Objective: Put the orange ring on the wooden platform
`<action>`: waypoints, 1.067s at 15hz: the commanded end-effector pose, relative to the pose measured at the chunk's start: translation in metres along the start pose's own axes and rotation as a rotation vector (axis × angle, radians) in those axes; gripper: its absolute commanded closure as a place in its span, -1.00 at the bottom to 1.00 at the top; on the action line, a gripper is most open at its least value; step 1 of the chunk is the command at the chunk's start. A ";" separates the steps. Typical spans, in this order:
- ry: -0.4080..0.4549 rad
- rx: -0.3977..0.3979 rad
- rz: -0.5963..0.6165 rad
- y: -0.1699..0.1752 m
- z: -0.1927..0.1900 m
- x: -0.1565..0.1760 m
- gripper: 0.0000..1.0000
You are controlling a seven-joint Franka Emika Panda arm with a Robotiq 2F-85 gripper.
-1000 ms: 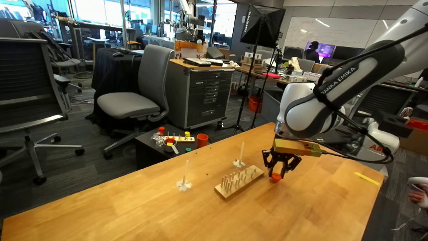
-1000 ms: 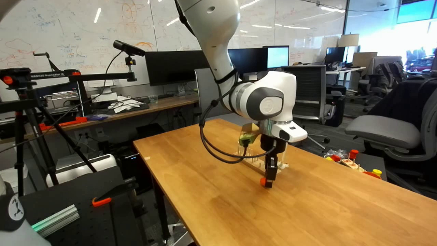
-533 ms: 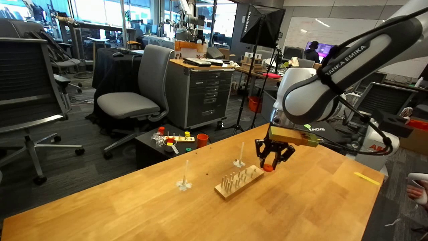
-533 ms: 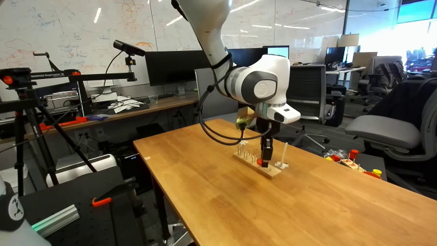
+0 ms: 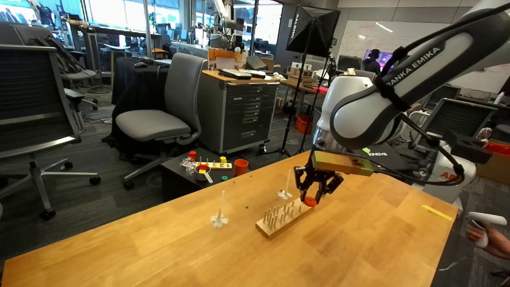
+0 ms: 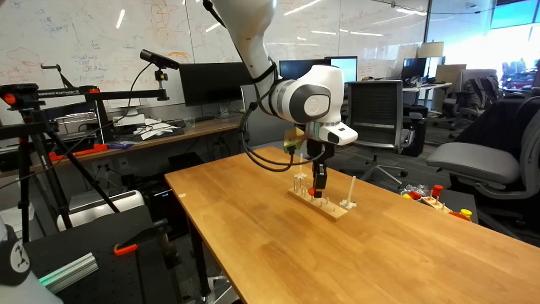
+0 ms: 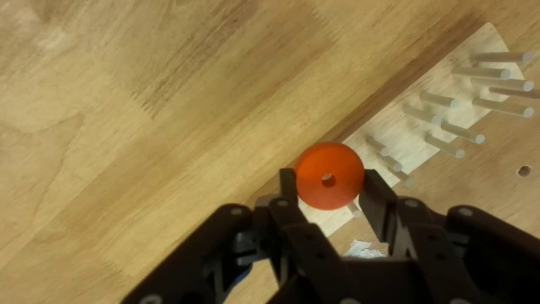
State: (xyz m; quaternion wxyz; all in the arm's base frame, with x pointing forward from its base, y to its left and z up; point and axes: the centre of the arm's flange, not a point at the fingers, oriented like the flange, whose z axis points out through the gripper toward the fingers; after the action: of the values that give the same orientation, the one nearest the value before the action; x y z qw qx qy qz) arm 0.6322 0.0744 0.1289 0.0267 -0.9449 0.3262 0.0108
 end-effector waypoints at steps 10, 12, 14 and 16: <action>0.043 -0.020 -0.017 -0.016 0.019 0.028 0.65; 0.040 -0.021 -0.017 -0.018 0.025 0.028 0.65; 0.034 -0.017 -0.016 -0.021 0.030 0.028 0.65; 0.033 -0.017 -0.020 -0.023 0.033 0.026 0.65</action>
State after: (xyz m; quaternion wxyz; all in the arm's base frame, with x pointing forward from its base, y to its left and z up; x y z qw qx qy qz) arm 0.6545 0.0711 0.0984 0.0147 -0.9467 0.3217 0.0016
